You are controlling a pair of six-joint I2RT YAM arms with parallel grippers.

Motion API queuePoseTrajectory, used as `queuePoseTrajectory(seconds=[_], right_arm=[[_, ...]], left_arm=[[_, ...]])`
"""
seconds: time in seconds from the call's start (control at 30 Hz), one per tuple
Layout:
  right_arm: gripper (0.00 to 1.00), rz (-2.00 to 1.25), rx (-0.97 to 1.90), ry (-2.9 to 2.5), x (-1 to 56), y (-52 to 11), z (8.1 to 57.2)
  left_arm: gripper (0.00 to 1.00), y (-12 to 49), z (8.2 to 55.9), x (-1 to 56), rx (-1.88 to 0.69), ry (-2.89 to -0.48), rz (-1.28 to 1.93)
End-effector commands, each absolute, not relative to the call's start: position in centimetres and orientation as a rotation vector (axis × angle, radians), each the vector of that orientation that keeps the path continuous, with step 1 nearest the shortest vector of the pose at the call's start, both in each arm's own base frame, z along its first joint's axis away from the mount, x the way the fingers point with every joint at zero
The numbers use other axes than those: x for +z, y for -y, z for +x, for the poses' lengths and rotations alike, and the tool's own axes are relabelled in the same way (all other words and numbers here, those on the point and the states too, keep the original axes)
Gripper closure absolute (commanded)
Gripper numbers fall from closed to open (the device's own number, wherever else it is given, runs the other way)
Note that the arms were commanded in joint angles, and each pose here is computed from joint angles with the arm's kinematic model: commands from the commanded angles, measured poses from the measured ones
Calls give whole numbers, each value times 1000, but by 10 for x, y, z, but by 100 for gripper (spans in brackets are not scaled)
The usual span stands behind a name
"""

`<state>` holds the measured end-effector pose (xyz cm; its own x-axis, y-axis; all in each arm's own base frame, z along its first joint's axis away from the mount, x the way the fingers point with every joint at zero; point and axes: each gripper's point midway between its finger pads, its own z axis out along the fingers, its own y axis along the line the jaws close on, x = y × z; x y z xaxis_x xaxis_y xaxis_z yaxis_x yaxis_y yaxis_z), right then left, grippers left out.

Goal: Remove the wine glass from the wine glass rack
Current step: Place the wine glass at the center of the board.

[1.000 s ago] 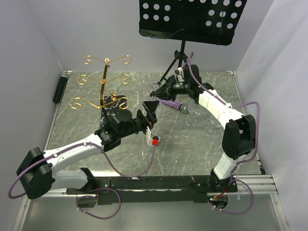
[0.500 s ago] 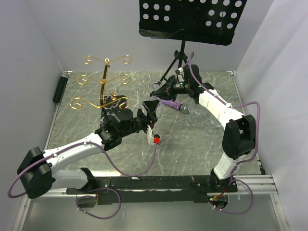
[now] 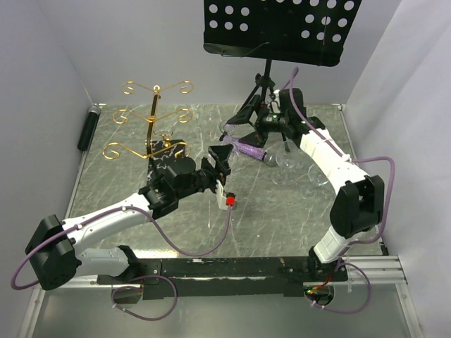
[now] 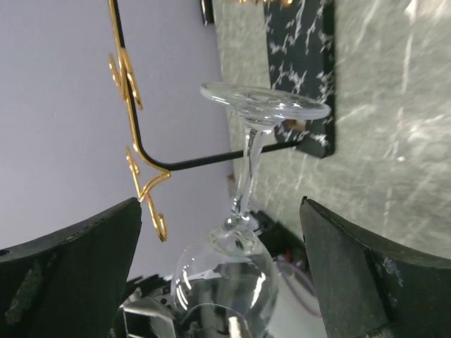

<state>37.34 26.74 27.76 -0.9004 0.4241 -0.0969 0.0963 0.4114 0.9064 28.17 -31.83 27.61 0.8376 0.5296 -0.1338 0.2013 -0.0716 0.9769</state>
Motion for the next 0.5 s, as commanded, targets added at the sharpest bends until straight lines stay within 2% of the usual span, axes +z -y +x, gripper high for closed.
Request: queuePoseTrajectory(seconds=[0.0, 0.07, 0.2, 0.23, 0.37, 0.47], right_arm=[[0, 358, 1412, -2235, 318, -246, 369], [0, 290, 1403, -2196, 325, -244, 367], [0, 159, 1371, -2113, 342, -238, 362], [0, 136, 1357, -2092, 347, -234, 360], [0, 33, 1327, -2036, 362, -229, 350], [0, -38, 1282, -1993, 372, -224, 343]], left_arm=[[52, 327, 288, 346, 289, -556, 1457], [55, 330, 291, 351, 253, -598, 1441], [76, 334, 294, 357, 207, -640, 1408], [78, 333, 293, 357, 203, -639, 1402], [84, 334, 288, 352, 159, -662, 1398], [84, 338, 283, 345, 68, -724, 1408]])
